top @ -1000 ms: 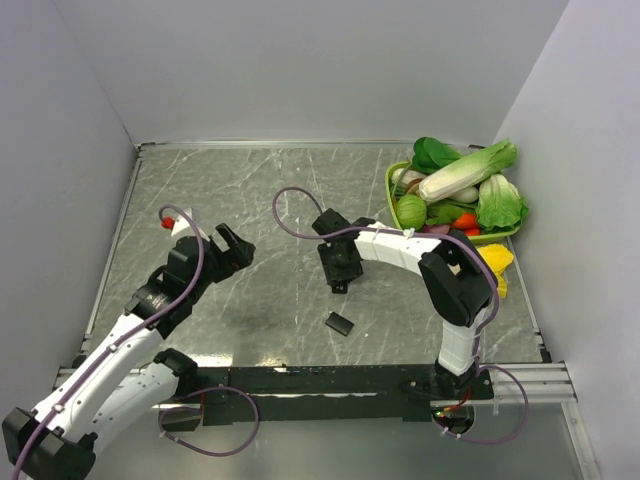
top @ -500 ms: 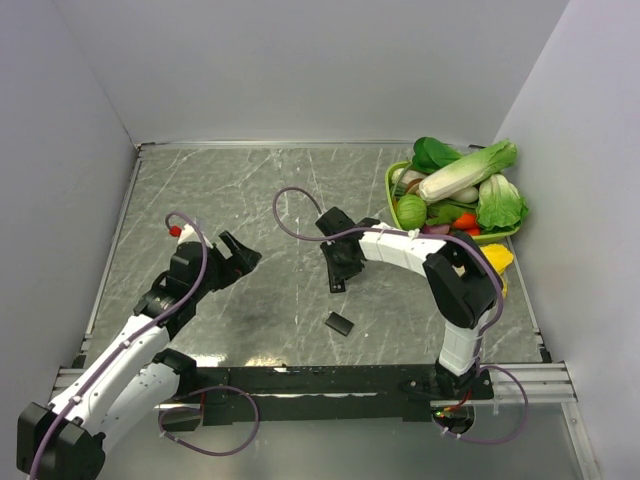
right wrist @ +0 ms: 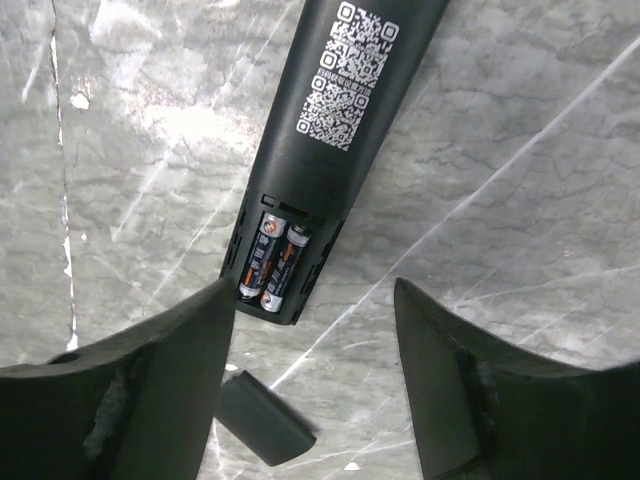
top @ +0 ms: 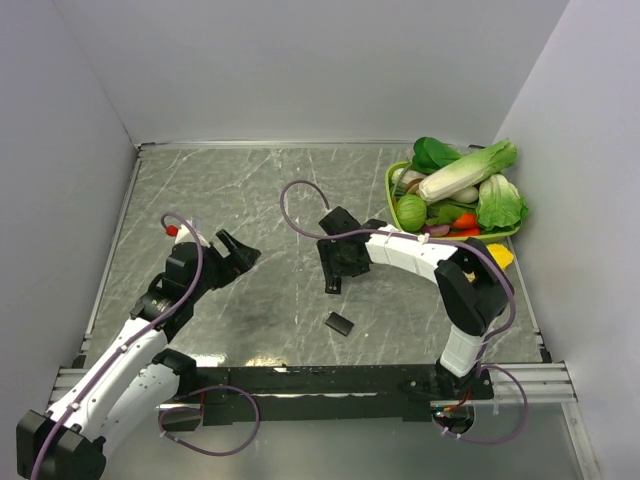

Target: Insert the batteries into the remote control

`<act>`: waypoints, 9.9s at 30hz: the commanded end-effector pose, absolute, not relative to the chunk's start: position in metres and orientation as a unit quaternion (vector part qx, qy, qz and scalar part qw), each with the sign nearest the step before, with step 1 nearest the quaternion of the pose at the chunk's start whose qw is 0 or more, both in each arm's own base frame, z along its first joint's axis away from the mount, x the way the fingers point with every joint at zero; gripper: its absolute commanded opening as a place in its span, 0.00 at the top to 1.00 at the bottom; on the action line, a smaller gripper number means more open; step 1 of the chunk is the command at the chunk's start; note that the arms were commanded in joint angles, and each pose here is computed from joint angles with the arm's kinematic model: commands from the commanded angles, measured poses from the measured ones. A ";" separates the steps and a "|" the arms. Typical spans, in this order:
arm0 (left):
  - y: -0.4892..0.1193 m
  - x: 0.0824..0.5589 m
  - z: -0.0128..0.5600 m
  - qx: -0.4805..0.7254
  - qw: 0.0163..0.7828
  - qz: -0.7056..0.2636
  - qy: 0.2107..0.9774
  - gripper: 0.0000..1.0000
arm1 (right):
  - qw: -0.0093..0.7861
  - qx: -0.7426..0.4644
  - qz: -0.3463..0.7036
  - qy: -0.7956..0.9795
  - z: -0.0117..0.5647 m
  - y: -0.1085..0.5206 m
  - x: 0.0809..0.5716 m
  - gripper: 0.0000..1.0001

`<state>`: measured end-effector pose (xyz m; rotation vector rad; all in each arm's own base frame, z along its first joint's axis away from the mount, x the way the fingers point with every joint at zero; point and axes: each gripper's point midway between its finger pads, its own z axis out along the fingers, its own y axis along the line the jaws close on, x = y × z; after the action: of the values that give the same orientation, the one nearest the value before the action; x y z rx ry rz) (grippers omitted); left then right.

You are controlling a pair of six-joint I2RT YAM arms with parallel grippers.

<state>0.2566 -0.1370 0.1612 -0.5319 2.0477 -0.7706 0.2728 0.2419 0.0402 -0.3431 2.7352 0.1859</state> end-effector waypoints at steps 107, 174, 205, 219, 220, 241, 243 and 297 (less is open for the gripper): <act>-0.232 0.279 0.150 -0.160 0.383 -0.521 0.746 0.96 | 0.225 -0.294 0.185 0.910 0.092 0.242 0.173 0.00; -0.154 0.250 0.187 -0.257 0.481 -0.439 0.714 0.94 | 0.106 -0.395 0.032 0.912 0.004 0.251 0.135 0.40; -0.174 0.237 0.182 -0.228 0.474 -0.547 0.651 0.93 | 0.230 -0.399 0.142 0.876 0.144 0.287 0.150 0.83; -0.186 0.238 0.215 -0.223 0.456 -0.593 0.624 0.95 | 0.213 -0.444 0.150 0.857 0.204 0.313 0.147 0.83; -0.186 0.238 0.217 -0.222 0.455 -0.597 0.622 0.95 | 0.204 -0.448 0.144 0.858 0.203 0.312 0.145 0.83; -0.184 0.230 0.235 -0.243 0.434 -0.628 0.599 0.97 | 0.173 -0.474 0.119 0.856 0.203 0.339 0.143 0.83; -0.184 0.230 0.236 -0.243 0.434 -0.628 0.599 0.97 | 0.169 -0.475 0.117 0.855 0.201 0.342 0.142 0.83; -0.188 0.228 0.245 -0.254 0.407 -0.647 0.593 0.98 | 0.181 -0.502 0.071 0.843 0.198 0.343 0.151 0.77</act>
<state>0.2297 -0.1853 0.2059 -0.6986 1.5920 -1.5554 0.1519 0.3416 0.1901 -1.4006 2.4033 0.1872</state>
